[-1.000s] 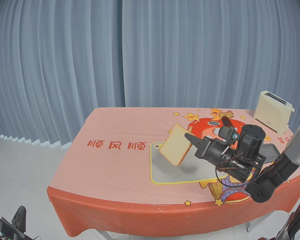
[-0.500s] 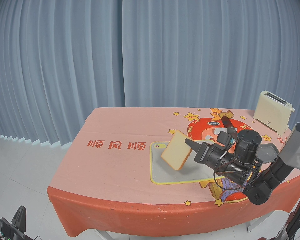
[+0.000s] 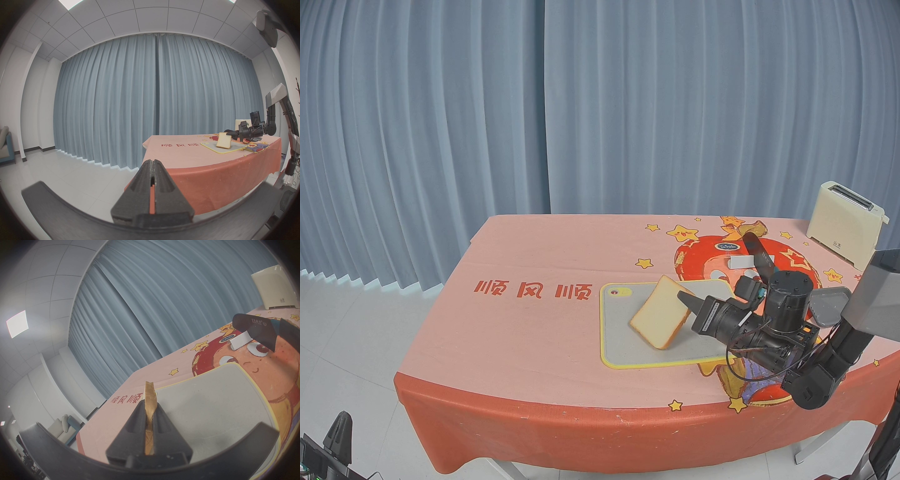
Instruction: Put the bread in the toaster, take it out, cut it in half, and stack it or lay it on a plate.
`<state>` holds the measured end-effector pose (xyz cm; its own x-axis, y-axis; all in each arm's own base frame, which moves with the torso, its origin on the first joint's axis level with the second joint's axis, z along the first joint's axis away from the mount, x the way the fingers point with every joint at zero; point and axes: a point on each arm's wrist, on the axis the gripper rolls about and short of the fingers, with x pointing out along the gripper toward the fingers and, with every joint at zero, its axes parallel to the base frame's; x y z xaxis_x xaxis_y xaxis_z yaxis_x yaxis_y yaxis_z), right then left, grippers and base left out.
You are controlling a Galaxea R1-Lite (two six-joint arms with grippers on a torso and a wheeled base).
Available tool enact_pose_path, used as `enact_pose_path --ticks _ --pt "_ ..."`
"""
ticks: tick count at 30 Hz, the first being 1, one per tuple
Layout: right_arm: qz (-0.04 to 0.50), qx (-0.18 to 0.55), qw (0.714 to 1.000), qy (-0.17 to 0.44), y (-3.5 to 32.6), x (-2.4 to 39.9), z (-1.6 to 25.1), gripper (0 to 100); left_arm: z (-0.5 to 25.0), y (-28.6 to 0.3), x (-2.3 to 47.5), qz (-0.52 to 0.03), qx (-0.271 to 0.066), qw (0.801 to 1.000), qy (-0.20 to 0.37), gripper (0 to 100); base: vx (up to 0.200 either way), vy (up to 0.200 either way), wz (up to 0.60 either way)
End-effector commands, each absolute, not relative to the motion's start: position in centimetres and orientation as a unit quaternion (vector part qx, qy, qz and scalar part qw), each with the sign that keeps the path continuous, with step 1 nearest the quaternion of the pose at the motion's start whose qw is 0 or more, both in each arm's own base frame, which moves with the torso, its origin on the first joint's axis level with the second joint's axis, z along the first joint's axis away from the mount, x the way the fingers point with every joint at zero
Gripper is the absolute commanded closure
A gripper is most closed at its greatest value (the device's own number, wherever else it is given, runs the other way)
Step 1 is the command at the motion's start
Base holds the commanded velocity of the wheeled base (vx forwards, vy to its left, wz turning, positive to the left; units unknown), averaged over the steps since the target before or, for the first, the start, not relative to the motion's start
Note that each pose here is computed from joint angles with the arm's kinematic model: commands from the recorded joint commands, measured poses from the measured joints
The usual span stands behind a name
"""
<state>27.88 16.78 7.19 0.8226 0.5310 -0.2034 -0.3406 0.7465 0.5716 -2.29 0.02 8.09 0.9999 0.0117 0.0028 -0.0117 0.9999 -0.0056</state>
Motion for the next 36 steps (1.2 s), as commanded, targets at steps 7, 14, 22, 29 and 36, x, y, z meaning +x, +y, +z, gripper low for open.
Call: enact_pose_path --ticks 7,14,22,29,36 --pt "0.235 0.266 0.918 0.177 16.9 28.4 7.0 100 7.6 0.0 -2.3 0.006 -0.003 1.000 -0.001 100 0.000 0.000 0.00" --pt "0.235 0.266 0.918 0.177 16.8 28.3 7.1 0 7.6 0.0 -2.3 0.006 -0.003 1.000 -0.001 100 0.000 0.000 0.00" --pt "0.226 0.248 0.926 0.172 16.7 28.2 7.1 0 7.6 0.0 -2.3 0.006 -0.003 1.000 -0.001 100 0.000 0.000 0.00" --pt "0.206 0.217 0.940 0.163 16.9 28.1 6.9 0 7.6 0.0 -2.3 0.006 -0.003 1.000 -0.001 100 0.000 0.000 0.00" --pt "0.204 0.178 0.948 0.167 17.3 27.8 6.0 0 7.6 0.0 -2.3 0.006 -0.003 1.000 -0.001 100 0.000 0.000 0.00"
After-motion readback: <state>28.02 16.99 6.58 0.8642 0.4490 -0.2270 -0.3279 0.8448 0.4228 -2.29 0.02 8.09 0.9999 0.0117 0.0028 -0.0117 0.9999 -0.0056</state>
